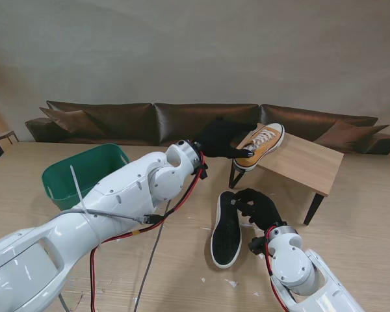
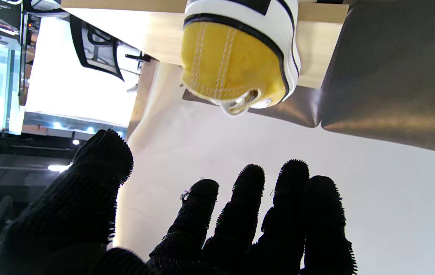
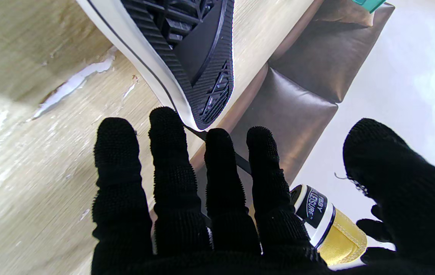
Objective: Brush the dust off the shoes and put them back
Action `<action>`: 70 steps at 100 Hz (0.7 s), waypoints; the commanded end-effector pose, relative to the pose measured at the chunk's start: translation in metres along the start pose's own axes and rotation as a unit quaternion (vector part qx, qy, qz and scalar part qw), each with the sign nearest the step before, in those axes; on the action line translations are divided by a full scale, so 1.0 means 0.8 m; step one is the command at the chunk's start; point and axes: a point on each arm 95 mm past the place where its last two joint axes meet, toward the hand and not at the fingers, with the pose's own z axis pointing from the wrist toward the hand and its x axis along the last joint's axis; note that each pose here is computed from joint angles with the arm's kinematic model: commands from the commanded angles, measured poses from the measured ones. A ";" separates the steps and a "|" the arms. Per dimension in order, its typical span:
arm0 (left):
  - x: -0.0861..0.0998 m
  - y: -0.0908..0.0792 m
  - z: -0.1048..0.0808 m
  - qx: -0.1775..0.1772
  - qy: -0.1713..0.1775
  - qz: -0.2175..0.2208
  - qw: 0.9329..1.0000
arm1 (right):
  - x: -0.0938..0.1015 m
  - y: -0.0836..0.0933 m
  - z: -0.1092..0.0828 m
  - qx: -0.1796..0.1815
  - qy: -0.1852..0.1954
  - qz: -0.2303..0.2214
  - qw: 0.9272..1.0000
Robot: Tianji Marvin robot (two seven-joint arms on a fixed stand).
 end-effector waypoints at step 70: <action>0.007 -0.046 -0.135 0.006 -0.056 -0.031 0.998 | 0.003 -0.010 -0.003 0.017 0.013 -0.021 1.000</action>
